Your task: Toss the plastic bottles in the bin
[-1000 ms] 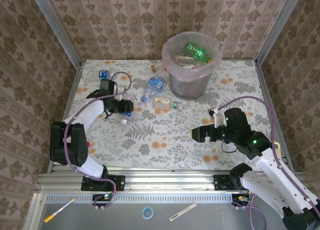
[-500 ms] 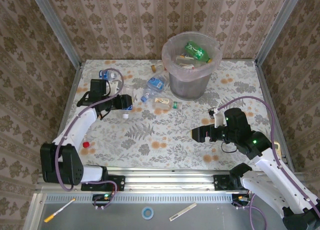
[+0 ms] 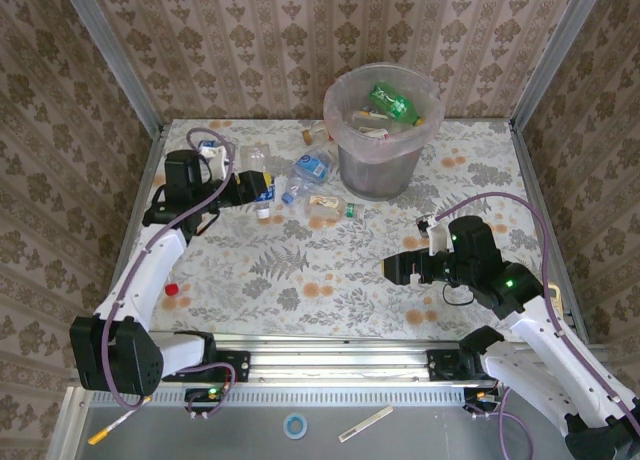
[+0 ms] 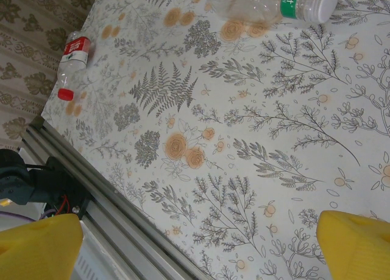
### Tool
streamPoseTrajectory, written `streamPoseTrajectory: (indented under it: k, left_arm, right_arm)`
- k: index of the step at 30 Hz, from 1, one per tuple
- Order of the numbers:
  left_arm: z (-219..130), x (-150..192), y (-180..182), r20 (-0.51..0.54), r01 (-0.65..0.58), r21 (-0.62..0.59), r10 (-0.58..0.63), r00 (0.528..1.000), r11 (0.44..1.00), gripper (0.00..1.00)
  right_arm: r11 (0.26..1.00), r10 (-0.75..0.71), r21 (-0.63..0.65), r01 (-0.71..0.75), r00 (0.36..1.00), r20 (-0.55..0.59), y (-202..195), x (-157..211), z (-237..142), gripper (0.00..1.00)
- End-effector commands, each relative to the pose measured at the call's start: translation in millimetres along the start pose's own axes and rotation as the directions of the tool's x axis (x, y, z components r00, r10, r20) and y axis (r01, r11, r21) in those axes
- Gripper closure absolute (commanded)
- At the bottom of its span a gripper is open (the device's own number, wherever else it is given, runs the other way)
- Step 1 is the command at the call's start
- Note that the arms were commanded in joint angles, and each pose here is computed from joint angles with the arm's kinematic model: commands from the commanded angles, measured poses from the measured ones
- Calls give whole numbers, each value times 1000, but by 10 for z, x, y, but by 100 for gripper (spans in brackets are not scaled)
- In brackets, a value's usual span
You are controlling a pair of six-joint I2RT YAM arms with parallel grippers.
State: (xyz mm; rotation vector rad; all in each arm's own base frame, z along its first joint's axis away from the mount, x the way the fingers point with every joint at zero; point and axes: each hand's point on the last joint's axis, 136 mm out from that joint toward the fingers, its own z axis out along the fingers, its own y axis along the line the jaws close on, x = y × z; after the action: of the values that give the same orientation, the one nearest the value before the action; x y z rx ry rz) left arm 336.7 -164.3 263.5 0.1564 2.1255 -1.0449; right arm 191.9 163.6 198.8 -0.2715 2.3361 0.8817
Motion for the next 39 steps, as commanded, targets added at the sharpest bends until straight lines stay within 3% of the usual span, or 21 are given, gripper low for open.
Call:
streamPoseTrajectory:
  k: [1, 13, 20, 39]
  left_arm:
    - [-79, -192, -261, 66, 5, 121, -13, 998, 993, 66]
    - [-158, -611, -623, 200, -18, 290, -42, 979, 957, 67]
    - [-216, -829, -922, 270, -92, 373, -13, 963, 923, 67]
    - [-134, -899, -1218, 281, -128, 427, 4, 960, 895, 66]
  right_arm:
    - [1000, -12, -17, 12, 1000, -20, 33, 73, -21, 0]
    - [1000, -7, -12, 7, 1000, -27, 22, 78, -9, 0]
    - [1000, -4, -9, 4, 999, -35, 13, 84, 5, 0]
    - [1000, -3, -4, 3, 999, -38, 0, 86, 20, 0]
